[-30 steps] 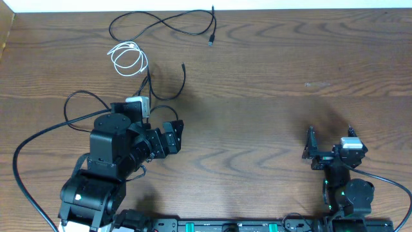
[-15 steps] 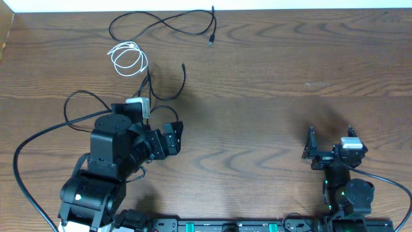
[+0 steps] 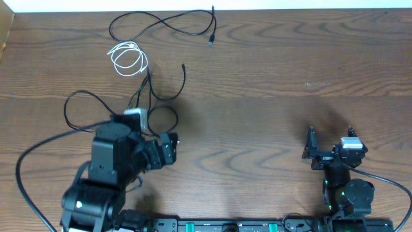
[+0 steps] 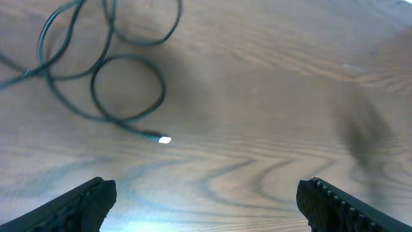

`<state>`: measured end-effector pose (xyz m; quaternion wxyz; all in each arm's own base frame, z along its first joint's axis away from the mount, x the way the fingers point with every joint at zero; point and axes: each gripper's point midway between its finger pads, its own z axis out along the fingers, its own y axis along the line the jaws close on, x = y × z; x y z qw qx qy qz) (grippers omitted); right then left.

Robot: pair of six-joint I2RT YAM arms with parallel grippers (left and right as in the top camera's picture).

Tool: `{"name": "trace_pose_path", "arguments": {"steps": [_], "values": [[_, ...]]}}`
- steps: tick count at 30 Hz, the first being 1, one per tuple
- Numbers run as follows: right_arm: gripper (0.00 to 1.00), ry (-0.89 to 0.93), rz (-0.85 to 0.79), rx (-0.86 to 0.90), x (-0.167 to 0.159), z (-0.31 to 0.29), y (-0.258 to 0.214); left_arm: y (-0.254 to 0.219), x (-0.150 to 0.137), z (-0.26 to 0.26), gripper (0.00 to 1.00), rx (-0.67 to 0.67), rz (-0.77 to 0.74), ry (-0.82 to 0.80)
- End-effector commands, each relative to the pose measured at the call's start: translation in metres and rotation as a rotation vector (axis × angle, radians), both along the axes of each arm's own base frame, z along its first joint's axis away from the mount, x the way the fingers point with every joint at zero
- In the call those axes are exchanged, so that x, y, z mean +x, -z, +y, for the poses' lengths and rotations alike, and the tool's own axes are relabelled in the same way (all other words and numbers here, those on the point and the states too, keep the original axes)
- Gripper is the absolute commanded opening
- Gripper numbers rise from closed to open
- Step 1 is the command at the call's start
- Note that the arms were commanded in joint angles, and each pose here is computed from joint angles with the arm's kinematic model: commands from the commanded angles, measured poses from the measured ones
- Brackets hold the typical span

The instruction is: Untangle cables

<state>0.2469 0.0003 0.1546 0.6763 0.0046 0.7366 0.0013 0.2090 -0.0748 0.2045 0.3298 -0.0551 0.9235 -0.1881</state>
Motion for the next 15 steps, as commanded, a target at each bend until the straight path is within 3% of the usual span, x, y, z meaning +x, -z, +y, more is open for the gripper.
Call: {"name": "trace_pose_path", "arguments": {"steps": [1, 7, 15], "values": [[0.99, -0.001, -0.005, -0.014, -0.001, 0.000, -0.001, 0.016, -0.010, 0.011, 0.98, 0.030, -0.006, -0.018], [0.99, -0.001, -0.005, -0.014, -0.001, 0.000, -0.001, 0.016, -0.026, 0.024, 0.98, 0.054, -0.117, -0.056], [0.99, -0.001, -0.005, -0.014, -0.001, 0.000, -0.001, 0.011, -0.037, 0.026, 0.98, 0.180, -0.294, 0.074]]}}
